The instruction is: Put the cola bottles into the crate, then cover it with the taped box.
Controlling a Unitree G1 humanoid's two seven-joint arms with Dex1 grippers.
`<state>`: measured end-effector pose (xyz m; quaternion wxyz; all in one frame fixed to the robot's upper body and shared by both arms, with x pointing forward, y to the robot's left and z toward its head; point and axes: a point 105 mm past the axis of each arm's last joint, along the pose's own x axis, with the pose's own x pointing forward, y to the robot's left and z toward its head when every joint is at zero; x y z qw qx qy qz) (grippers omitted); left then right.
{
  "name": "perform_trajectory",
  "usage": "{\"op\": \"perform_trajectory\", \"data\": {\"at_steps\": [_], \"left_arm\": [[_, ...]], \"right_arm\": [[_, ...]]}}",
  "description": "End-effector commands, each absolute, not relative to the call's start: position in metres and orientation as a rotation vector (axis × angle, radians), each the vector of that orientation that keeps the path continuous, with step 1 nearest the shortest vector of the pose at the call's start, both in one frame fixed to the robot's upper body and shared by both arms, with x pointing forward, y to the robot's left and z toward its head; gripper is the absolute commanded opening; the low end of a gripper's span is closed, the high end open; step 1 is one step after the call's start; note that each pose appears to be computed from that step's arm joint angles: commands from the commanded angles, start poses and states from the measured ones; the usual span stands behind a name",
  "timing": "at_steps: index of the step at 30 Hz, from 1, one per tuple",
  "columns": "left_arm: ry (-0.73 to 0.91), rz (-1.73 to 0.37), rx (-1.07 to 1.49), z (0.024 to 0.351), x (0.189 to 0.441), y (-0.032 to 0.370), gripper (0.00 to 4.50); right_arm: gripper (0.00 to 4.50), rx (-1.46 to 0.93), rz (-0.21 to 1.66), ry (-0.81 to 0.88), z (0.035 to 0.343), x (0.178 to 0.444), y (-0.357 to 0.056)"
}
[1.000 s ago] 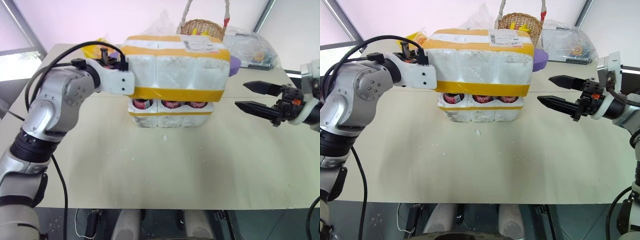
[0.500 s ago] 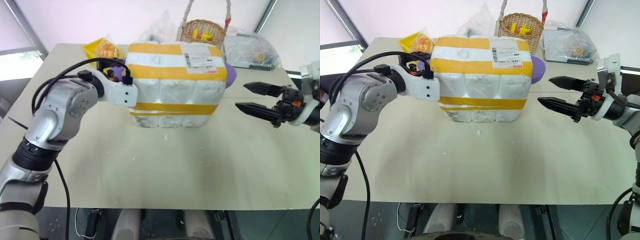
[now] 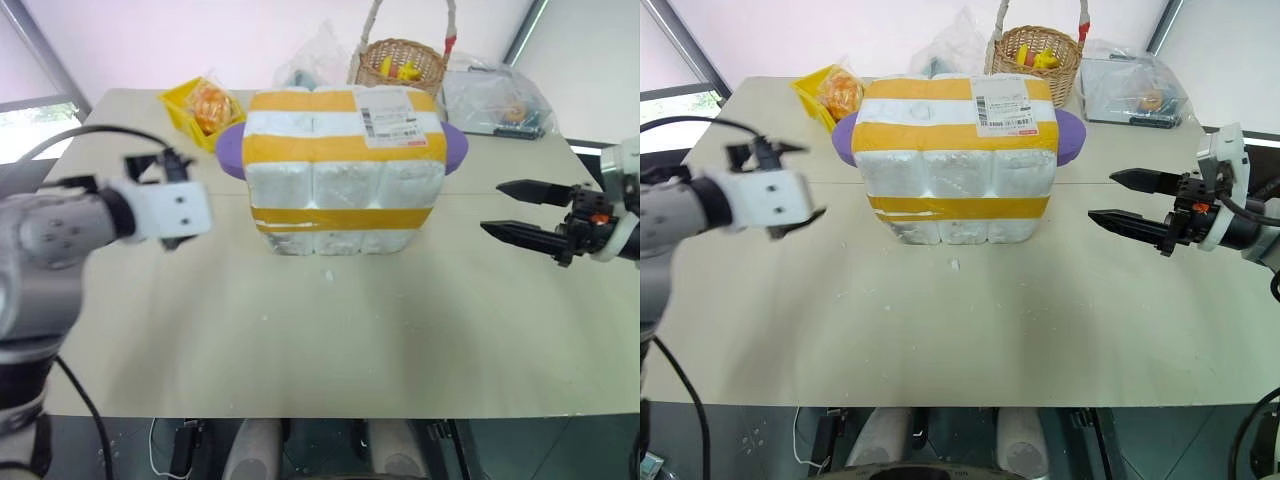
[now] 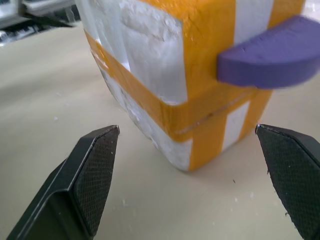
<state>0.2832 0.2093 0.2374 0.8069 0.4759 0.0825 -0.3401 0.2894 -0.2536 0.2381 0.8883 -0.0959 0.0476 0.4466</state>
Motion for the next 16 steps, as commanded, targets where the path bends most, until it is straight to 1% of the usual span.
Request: {"op": "perform_trajectory", "data": {"at_steps": [1,2,4,7,9,13,16], "left_arm": [[0.155,-0.903,0.510,0.263,0.251,0.212,4.46],[0.178,-0.944,0.367,0.265,0.244,0.217,4.46],[0.232,-0.971,0.176,0.262,0.237,0.229,4.46],[0.291,-1.029,0.031,0.256,0.226,0.240,4.46],[0.289,-1.038,0.004,0.257,0.224,0.244,4.46],[0.236,-0.976,-0.013,0.266,0.237,0.257,4.46],[0.242,-0.949,0.039,0.264,0.244,0.262,4.46]], "right_arm": [[4.50,-0.250,0.935,0.067,0.249,0.288,-0.253],[4.50,-0.251,0.938,0.068,0.248,0.288,-0.253],[4.50,-0.251,0.942,0.069,0.247,0.289,-0.252],[4.50,-0.251,0.951,0.078,0.246,0.288,-0.251],[4.50,-0.252,0.956,0.086,0.245,0.287,-0.251],[4.50,-0.251,0.958,0.091,0.243,0.289,-0.251],[4.50,-0.255,0.972,0.081,0.243,0.289,-0.247]]}}
